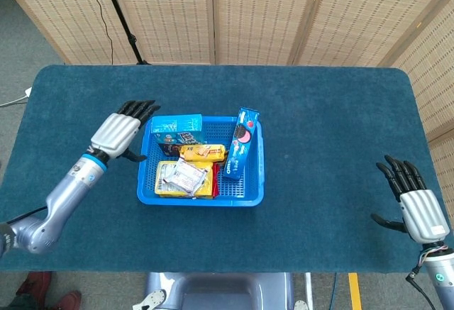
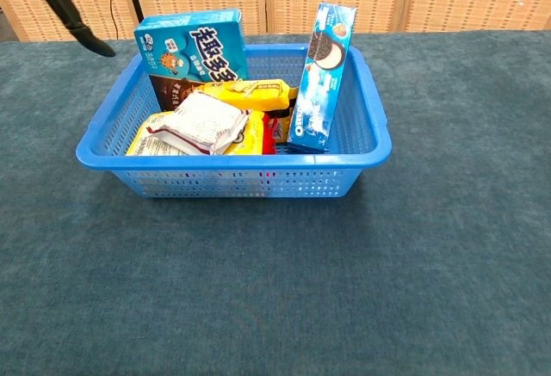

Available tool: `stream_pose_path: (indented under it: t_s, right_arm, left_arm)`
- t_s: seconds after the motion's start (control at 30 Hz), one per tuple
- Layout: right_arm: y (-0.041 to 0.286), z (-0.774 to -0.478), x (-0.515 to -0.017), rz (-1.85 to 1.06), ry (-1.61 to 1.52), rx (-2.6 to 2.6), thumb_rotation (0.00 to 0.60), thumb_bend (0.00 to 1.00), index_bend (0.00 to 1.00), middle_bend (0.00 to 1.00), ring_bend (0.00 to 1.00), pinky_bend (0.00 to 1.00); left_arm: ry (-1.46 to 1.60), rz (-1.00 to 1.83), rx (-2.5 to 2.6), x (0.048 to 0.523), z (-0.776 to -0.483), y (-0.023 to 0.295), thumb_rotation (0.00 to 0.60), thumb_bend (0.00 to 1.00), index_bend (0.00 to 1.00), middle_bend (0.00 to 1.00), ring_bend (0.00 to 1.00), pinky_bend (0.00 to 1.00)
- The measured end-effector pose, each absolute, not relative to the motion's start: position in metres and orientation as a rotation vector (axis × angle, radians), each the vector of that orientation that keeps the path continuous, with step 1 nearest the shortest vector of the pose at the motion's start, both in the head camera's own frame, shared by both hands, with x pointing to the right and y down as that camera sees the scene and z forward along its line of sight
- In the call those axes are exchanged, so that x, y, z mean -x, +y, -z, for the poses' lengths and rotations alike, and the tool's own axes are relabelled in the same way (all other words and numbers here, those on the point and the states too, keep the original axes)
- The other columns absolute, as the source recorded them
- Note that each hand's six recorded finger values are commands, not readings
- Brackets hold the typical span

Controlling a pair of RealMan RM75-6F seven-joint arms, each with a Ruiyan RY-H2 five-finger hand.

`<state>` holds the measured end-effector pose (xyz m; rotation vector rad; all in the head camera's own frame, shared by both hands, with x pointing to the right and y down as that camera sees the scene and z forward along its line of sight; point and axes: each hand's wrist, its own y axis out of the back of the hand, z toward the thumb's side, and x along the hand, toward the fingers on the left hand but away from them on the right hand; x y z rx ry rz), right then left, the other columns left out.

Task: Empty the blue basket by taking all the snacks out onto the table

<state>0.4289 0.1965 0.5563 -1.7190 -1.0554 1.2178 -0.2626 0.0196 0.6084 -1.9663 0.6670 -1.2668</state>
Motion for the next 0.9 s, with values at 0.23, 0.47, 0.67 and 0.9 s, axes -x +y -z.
stream_pose_path:
  t_s: [0.23, 0.47, 0.67, 0.9]
  right_arm:
    - [0.190, -0.567, -0.439, -1.285, -1.066, 1.695, 0.600, 0.00, 0.02, 0.00, 0.00, 0.00]
    - [0.188, -0.572, -0.441, -1.307, -1.067, 1.690, 0.600, 0.00, 0.02, 0.00, 0.00, 0.00]
    - [0.188, -0.573, -0.440, -1.306, -1.063, 1.699, 0.600, 0.00, 0.02, 0.00, 0.00, 0.00]
    - [0.190, -0.571, -0.438, -1.293, -1.062, 1.707, 0.600, 0.00, 0.02, 0.00, 0.00, 0.00]
  left_arm:
    - [0.615, 1.307, 1.998, 0.221, -0.642, -0.001, 0.600, 0.20, 0.01, 0.00, 0.03, 0.22]
    - [0.589, 1.340, 2.005, 0.195, -0.667, -0.009, 0.600, 0.36, 0.53, 0.46, 0.48, 0.57]
    - [0.620, 1.314, 1.976, 0.187, -0.666, -0.012, 0.600, 0.39, 0.59, 0.51, 0.53, 0.59]
    - [0.731, 1.182, 1.975, 0.187, -0.627, -0.017, 0.600, 0.40, 0.59, 0.51, 0.53, 0.59]
